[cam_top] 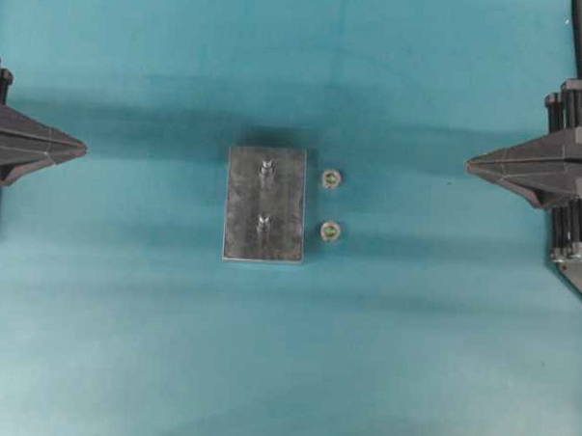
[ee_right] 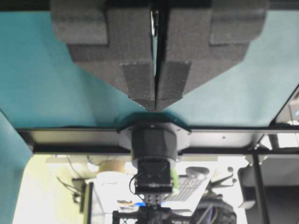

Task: Insert the washer onto the shaft.
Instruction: 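Move the right gripper over the upper steel washer beside the plate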

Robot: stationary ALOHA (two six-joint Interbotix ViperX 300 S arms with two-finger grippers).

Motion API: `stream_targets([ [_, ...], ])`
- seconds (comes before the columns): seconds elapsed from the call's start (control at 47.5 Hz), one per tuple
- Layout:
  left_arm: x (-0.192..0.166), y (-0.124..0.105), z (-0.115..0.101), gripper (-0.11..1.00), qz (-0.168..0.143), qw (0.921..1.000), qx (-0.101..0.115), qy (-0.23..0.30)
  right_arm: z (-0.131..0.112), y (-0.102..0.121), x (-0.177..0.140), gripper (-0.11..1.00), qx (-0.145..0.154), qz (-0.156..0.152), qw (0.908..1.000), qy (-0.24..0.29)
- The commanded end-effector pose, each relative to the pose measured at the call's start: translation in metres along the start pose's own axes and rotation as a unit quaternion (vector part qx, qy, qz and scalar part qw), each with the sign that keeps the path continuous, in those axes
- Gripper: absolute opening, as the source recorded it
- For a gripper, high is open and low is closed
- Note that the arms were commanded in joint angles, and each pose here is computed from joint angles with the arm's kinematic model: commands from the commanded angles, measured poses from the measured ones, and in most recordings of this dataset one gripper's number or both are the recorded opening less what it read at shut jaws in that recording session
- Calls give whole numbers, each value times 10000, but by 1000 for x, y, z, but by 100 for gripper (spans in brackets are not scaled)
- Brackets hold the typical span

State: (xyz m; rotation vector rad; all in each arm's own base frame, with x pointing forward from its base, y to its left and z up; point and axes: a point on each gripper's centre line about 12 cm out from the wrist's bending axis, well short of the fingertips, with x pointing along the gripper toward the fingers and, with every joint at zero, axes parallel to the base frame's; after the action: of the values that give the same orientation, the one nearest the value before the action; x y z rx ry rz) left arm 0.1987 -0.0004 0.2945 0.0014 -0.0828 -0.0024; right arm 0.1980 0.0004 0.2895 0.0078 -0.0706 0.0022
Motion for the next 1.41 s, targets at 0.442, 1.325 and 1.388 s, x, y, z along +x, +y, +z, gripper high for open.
stream_targets([
  [0.442, 35, 7, -58, 0, 225, 9712, -379, 2341, -63, -23, 33, -1, 1221, -765, 9427, 3009],
  [1.325, 77, 6, -124, 0, -96, 9159, 428, 3989, -151, -55, 130, 2, 41, -551, 8526, 5196],
  [1.388, 78, 6, -123, 0, -87, 9172, 426, 3961, -153, -56, 133, 9, -70, -484, 8510, 5229],
])
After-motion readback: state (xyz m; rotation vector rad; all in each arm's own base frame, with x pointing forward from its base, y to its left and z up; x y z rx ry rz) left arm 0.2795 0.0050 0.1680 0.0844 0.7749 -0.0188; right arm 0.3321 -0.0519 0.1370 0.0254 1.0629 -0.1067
